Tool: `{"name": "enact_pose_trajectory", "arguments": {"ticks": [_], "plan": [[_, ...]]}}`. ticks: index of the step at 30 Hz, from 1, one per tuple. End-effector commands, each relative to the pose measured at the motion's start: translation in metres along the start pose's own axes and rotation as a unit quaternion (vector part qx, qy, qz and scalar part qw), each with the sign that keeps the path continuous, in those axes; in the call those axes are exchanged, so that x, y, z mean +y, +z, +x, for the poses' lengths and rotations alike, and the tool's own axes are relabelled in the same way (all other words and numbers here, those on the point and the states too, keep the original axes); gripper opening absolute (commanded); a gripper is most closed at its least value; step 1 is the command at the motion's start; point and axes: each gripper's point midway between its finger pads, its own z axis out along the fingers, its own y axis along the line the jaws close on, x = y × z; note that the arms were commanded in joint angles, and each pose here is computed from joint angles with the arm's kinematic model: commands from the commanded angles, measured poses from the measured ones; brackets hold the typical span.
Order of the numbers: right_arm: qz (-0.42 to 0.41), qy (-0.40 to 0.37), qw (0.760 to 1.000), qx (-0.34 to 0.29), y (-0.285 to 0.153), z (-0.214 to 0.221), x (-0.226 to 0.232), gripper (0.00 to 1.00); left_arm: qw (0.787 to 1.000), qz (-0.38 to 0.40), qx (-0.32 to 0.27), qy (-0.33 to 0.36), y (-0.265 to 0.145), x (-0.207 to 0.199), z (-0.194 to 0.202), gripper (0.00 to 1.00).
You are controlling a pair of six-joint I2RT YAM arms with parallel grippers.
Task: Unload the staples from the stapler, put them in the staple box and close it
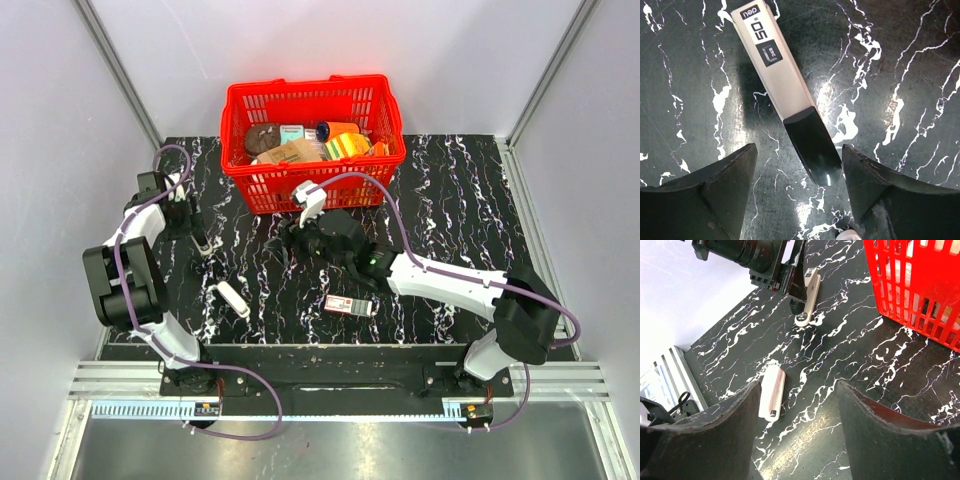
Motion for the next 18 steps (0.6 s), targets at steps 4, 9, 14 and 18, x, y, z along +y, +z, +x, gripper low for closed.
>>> {"name": "enact_pose_trajectory", "arguments": {"ticks": [4, 9, 14, 18], "plan": [[0.002, 0.01, 1.0, -0.022, -0.007, -0.015, 0.002, 0.65, 0.999, -0.027, -0.029, -0.014, 0.006, 0.005, -0.028, 0.64], [0.004, 0.013, 1.0, -0.022, -0.009, -0.014, 0.001, 0.61, 1.0, -0.016, -0.013, 0.017, 0.016, -0.012, -0.018, 0.33], [0.014, 0.013, 1.0, -0.022, -0.014, -0.012, -0.004, 0.6, 0.996, 0.024, -0.002, 0.088, 0.014, -0.047, -0.001, 0.16], [0.024, 0.012, 0.999, -0.025, -0.02, -0.014, -0.007, 0.6, 0.989, 0.059, 0.007, 0.135, 0.006, -0.072, 0.012, 0.16]]}}
